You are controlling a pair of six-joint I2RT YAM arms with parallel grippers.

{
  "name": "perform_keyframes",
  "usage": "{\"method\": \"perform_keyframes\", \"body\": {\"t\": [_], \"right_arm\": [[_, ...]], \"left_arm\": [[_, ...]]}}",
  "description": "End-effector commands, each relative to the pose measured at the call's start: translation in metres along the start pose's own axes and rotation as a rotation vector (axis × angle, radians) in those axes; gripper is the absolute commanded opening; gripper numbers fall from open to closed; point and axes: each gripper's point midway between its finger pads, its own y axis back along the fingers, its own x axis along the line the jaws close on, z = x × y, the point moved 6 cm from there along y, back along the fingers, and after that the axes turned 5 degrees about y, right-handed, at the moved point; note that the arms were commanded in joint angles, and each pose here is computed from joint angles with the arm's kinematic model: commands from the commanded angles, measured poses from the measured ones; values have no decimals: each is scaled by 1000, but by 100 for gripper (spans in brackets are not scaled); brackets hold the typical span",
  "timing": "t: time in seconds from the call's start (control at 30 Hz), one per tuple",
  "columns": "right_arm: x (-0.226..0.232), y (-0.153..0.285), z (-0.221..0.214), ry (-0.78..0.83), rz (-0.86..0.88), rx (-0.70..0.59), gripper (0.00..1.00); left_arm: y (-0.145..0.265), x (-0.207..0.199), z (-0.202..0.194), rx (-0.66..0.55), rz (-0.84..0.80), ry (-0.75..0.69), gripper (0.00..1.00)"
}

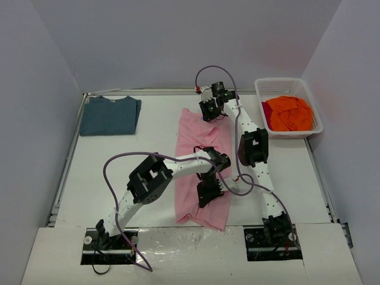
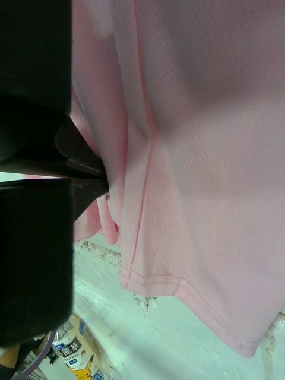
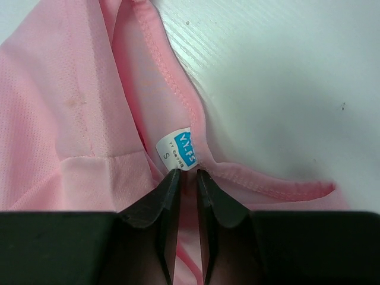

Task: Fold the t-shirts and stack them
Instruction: Rotate the tshirt 90 degrees

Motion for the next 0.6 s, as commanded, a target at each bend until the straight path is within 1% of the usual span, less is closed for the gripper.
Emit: {"method": "perform_keyframes", "body": {"t": [0.0,0.07,0.1,0.17,0.2,0.27,0.3,0.33,0.37,0.43,0.47,0.5,0.53,0.57], "right_arm": [[28,-21,-32,4,63,147,15],[25,-16,-23,17,42,119,14],[23,-8,-9,32,22,73,18],[21,3,4,39,-20,29,25],[18,20,26,59,-52,-47,33],[19,38,44,74,-80,-104,37],[20,56,61,91,-107,-159,40],[21,67,70,101,-126,-188,45],[21,76,78,108,-140,-214,47],[24,105,98,123,-180,-281,48],[25,113,102,123,-187,-296,49],[29,133,111,129,-201,-331,51],[31,142,114,133,-214,-342,53],[32,151,117,137,-225,-353,55]], "left_arm": [[-51,33,16,10,100,-105,3],[-42,30,19,-13,115,-121,2],[-36,30,20,-18,138,-127,2],[-19,24,22,-35,168,-155,2],[-11,24,19,-12,204,-157,2],[9,16,22,-30,230,-170,4],[16,10,18,-10,222,-163,5],[31,3,20,-38,231,-172,6],[37,-2,20,-47,235,-172,8],[53,-11,18,-65,260,-166,11],[70,-20,17,-100,289,-178,12],[79,-23,15,-114,314,-179,13],[89,-25,14,-133,343,-178,14],[110,-33,11,-181,388,-189,16]]}}
